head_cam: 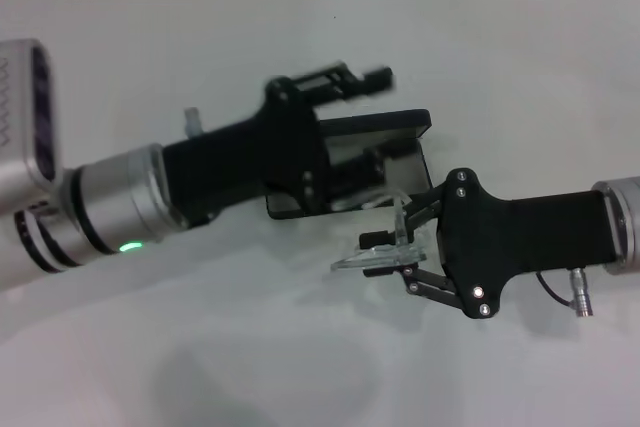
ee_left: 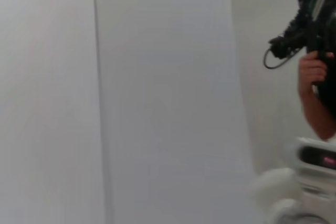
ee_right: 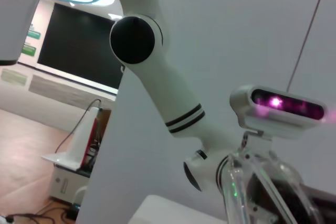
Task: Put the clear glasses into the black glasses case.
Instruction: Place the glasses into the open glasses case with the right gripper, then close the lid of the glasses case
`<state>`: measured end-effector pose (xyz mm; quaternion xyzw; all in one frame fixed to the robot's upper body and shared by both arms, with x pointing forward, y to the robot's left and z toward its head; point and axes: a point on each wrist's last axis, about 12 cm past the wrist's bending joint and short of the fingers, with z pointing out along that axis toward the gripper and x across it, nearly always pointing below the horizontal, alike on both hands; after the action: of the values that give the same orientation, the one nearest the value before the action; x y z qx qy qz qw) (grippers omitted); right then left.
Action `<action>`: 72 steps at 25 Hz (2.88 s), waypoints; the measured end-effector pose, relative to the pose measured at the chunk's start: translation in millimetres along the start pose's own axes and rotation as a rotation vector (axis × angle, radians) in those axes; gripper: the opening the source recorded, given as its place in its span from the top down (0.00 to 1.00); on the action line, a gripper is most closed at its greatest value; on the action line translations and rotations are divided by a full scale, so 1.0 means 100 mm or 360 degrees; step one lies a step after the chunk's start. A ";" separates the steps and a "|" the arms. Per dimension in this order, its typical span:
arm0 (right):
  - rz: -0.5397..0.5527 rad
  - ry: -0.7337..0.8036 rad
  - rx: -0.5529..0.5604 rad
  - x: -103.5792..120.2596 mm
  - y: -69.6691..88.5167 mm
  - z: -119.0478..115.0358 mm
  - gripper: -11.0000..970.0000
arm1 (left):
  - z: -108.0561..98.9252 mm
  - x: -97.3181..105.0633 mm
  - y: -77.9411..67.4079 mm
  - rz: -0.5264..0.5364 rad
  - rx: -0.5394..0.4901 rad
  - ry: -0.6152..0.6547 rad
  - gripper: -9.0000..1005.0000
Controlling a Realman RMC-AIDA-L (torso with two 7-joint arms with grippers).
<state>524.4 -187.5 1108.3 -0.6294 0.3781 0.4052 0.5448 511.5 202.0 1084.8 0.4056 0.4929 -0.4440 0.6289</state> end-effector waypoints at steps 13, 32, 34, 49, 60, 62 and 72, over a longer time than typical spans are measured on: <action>-0.0306 0.0810 0.0422 0.24 -0.13 0.25 0.84 | -0.48 0.09 0.18 -0.0048 -0.0641 -0.0021 0.38; -0.0544 0.1285 0.0576 0.47 -0.06 0.76 0.79 | -0.44 0.12 0.20 -0.0113 -0.0626 0.0015 0.37; -0.0547 0.1294 0.0580 0.48 -0.05 0.76 0.78 | -0.43 0.12 0.20 -0.0114 -0.0623 0.0017 0.37; -0.0520 0.1285 0.0562 0.49 0.01 0.79 0.74 | -0.40 0.14 0.18 -0.0146 -0.0584 0.0032 0.36; -0.0512 0.1227 0.0590 0.40 0.04 0.80 0.72 | -0.43 0.15 0.16 -0.0151 -0.0589 0.0031 0.35; -0.0507 0.1204 0.0580 0.38 0.05 0.81 0.72 | -0.43 0.15 0.15 -0.0151 -0.0591 0.0031 0.35; -0.0290 0.0883 0.0421 0.21 0.07 0.66 0.71 | -0.45 0.15 0.16 -0.0146 -0.0597 0.0032 0.34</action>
<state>519.9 -123.5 1080.8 -0.6708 0.5037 0.1151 0.5321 516.6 246.2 1063.5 0.2627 0.5912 -0.3683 0.6677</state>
